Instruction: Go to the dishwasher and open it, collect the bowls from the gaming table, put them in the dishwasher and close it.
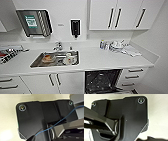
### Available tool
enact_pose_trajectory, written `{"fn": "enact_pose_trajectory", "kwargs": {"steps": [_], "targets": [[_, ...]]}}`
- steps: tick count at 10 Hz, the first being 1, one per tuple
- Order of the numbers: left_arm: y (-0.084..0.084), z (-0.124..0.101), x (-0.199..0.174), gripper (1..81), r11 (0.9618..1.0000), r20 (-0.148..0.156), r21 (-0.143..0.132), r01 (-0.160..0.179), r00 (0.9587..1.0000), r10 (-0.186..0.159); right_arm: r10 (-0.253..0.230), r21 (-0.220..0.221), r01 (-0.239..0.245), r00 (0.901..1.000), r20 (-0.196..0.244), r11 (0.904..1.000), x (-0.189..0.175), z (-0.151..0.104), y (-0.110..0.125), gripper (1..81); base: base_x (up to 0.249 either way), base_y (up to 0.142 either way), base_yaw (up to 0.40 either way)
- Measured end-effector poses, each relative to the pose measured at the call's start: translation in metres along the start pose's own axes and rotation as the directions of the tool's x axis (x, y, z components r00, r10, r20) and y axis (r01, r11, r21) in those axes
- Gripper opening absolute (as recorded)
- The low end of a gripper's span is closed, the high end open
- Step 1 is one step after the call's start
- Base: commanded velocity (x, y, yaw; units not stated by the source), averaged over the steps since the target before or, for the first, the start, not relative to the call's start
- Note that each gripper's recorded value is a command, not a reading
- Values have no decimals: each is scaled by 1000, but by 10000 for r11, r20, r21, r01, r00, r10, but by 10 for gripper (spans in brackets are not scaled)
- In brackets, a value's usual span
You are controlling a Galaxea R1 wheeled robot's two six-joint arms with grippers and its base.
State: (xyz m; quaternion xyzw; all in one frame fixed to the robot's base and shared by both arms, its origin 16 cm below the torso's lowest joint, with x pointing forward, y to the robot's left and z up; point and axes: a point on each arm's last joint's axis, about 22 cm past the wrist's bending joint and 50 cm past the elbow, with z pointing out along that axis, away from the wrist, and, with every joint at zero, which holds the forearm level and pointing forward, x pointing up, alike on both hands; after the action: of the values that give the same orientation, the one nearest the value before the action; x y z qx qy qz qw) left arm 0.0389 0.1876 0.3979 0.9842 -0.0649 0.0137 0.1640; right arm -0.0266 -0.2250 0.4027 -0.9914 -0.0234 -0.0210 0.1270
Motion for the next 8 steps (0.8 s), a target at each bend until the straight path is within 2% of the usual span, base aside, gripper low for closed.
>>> {"fn": "enact_pose_trajectory", "kwargs": {"steps": [3,6,8], "targets": [[2,-10,3,811,9998,-498,81,-179,9986,183,-100,-27,98,9984,-549,9999,5,-6,-2,811,0,0,0],[6,-18,14,811,9991,-1105,150,-389,9931,404,-251,-62,246,9932,-1137,9997,13,-10,-3,811,0,0,0],[7,-20,9,811,9990,-1195,173,-422,9919,439,-286,-98,276,9917,-1256,9996,11,-12,-1,811,0,0,0]]}}
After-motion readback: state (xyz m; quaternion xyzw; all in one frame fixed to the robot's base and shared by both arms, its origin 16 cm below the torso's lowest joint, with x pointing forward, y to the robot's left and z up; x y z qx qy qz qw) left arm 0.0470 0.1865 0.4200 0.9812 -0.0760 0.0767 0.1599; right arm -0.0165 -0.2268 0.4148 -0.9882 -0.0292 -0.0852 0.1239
